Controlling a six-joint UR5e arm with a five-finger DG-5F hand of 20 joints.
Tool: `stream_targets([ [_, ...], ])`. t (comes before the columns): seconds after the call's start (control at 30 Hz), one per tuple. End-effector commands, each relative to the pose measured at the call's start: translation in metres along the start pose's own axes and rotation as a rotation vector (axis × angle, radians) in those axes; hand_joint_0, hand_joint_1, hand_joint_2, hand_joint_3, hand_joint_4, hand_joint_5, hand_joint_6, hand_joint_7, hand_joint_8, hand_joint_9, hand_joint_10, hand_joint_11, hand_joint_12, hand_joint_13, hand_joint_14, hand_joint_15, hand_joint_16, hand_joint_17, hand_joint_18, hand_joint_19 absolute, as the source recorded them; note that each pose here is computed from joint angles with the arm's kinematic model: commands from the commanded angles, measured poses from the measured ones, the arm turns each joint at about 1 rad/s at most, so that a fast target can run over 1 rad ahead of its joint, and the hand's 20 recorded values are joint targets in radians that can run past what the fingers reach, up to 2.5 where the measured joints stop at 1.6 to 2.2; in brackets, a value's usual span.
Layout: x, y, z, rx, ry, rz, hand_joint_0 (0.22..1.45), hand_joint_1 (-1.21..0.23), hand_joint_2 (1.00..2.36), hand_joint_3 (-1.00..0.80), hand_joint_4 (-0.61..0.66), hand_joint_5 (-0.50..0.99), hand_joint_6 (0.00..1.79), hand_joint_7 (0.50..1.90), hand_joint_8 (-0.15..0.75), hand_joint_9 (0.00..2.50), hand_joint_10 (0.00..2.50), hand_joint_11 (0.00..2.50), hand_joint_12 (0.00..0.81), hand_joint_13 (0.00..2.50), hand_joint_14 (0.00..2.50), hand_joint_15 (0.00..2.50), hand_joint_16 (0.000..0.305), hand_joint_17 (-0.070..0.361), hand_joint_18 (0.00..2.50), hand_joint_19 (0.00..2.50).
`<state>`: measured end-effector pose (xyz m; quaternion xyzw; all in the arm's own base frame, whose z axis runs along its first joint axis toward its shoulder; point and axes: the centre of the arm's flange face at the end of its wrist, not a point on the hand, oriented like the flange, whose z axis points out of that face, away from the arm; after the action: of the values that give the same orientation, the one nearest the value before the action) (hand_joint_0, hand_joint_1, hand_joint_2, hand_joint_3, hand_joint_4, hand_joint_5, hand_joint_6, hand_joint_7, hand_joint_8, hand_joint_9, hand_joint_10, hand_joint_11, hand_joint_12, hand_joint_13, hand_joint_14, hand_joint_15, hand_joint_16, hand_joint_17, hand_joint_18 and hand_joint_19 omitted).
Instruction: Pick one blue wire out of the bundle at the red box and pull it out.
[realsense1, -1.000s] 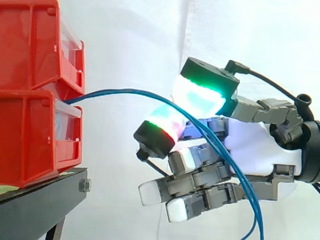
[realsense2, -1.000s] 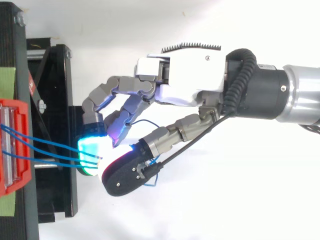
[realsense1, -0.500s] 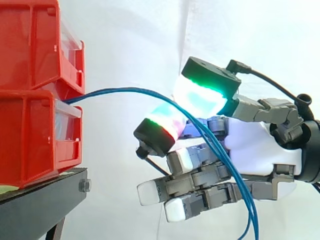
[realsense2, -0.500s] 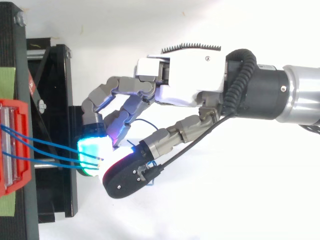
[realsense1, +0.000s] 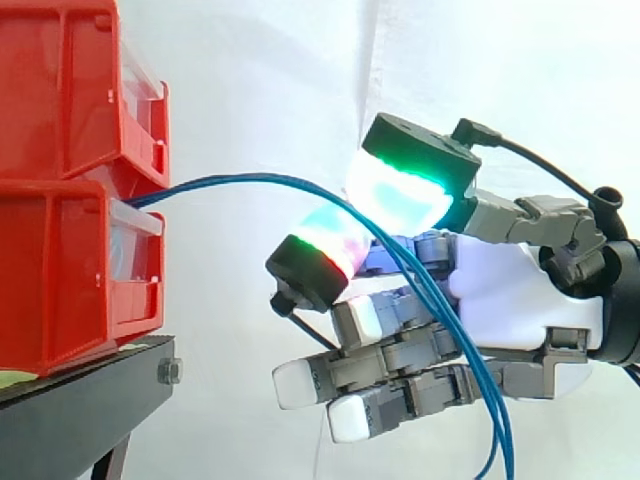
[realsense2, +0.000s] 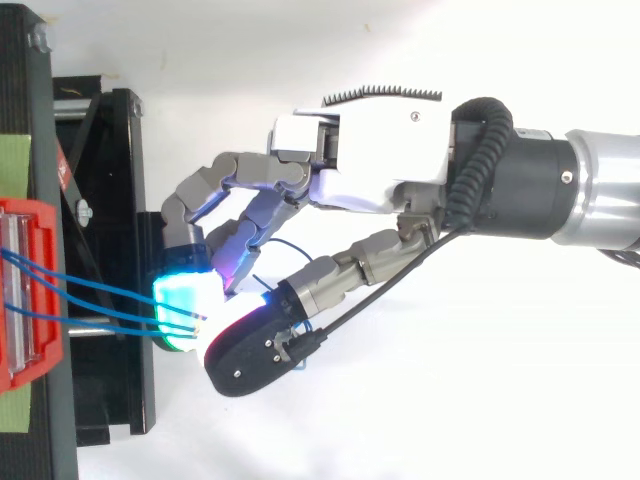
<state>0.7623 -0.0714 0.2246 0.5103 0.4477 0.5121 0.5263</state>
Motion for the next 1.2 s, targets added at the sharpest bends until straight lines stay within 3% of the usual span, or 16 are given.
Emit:
stream_targets([
  [0.0,0.0000,-0.0001,0.0000,0.000,0.000,0.000,0.78,-0.78,1.01,-0.19,0.15,-0.24,0.90,1.19,0.326,0.76,0.01,0.63,0.428,0.66,0.01,0.33,0.057,0.129,0.63,0.40],
  [0.2,0.0001,0.0005,0.0006,-0.006,0.000,-0.002,0.77,-0.75,1.00,-0.13,0.15,-0.24,0.89,1.18,0.333,0.78,0.01,0.62,0.435,0.68,0.01,0.33,0.060,0.136,0.63,0.40],
  [0.43,0.0003,0.0021,0.0019,-0.017,-0.001,-0.002,0.71,-0.73,1.18,-0.16,0.16,-0.23,0.89,1.17,0.348,0.80,0.01,0.61,0.443,0.69,0.01,0.34,0.063,0.141,0.63,0.40],
  [0.47,0.0002,0.0015,0.0016,-0.017,-0.001,-0.002,0.67,-0.71,1.28,-0.18,0.17,-0.23,0.89,1.07,0.353,0.81,0.01,0.61,0.450,0.69,0.01,0.33,0.065,0.145,0.64,0.39],
  [0.5,0.0004,0.0017,0.0017,-0.018,0.001,-0.001,0.65,-0.66,1.25,-0.15,0.22,-0.22,0.90,0.85,0.361,0.81,0.01,0.61,0.458,0.68,0.01,0.34,0.066,0.149,0.63,0.38],
  [0.67,0.0006,0.0027,0.0025,-0.023,0.001,-0.002,0.61,-0.60,1.18,-0.12,0.24,-0.20,0.84,0.84,0.379,0.80,0.01,0.64,0.477,0.66,0.01,0.35,0.071,0.159,0.58,0.38],
  [0.77,0.0006,0.0027,0.0025,-0.023,0.001,0.000,0.60,-0.65,1.15,-0.14,0.23,-0.21,0.86,0.84,0.388,0.78,0.01,0.66,0.486,0.66,0.01,0.35,0.073,0.164,0.59,0.38],
  [0.83,0.0004,0.0018,0.0019,-0.020,0.001,0.001,0.62,-0.71,1.00,-0.15,0.22,-0.21,0.87,0.85,0.378,0.77,0.01,0.66,0.473,0.65,0.01,0.36,0.071,0.159,0.57,0.38],
  [1.0,0.0003,0.0024,0.0022,-0.020,-0.001,0.001,0.60,-0.70,1.01,-0.27,0.19,-0.22,0.90,0.85,0.328,0.73,0.01,0.68,0.419,0.61,0.01,0.37,0.059,0.133,0.50,0.41],
  [1.17,0.0004,0.0020,0.0020,-0.021,0.001,-0.001,0.60,-0.71,1.01,-0.32,0.19,-0.22,0.91,0.85,0.330,0.73,0.01,0.68,0.420,0.62,0.01,0.37,0.059,0.132,0.52,0.40],
])
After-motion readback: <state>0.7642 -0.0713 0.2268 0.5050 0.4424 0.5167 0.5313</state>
